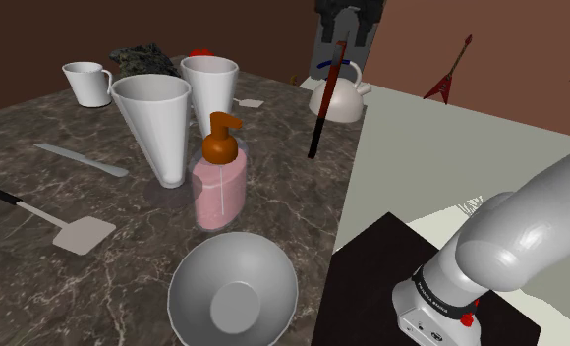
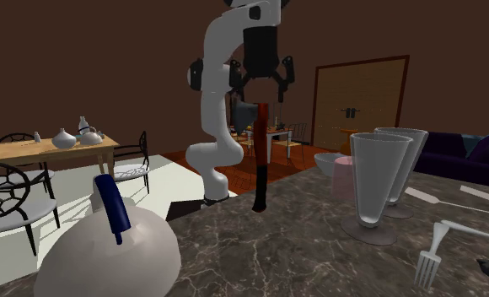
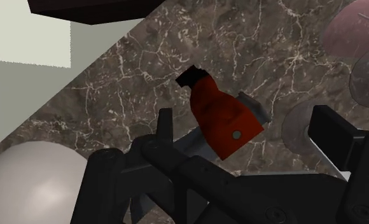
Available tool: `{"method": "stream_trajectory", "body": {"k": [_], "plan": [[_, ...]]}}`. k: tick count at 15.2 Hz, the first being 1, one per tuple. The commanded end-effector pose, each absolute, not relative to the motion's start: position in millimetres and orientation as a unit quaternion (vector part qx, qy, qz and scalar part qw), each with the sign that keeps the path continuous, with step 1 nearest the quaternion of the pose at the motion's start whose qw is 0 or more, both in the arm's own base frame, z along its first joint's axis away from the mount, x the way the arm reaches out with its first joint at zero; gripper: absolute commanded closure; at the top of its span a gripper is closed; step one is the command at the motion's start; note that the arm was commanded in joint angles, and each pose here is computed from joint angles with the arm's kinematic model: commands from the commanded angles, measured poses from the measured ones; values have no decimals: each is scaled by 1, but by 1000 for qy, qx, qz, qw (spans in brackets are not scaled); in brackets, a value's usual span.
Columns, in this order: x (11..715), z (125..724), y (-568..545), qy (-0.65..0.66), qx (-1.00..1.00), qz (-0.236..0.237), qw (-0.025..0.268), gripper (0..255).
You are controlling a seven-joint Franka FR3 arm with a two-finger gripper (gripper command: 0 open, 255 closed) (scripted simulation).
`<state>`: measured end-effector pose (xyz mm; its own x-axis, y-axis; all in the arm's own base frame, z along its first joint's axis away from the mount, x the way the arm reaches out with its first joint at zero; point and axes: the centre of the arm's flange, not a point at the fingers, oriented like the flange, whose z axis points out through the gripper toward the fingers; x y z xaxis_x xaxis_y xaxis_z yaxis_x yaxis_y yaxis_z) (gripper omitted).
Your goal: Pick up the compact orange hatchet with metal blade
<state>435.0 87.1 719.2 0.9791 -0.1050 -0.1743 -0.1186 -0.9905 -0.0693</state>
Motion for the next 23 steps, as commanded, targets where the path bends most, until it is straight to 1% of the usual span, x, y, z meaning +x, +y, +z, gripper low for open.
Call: {"method": "stream_trajectory", "body": {"k": [1,2,3,12,23], "plan": [[435,712,86,56,-994,85,40,0],[435,712,86,56,-994,85,40,0],[436,711,86,56,-994,85,40,255],[435,712,86,56,-994,85,40,255],[435,770,86,56,-994,85,40,255]]}}
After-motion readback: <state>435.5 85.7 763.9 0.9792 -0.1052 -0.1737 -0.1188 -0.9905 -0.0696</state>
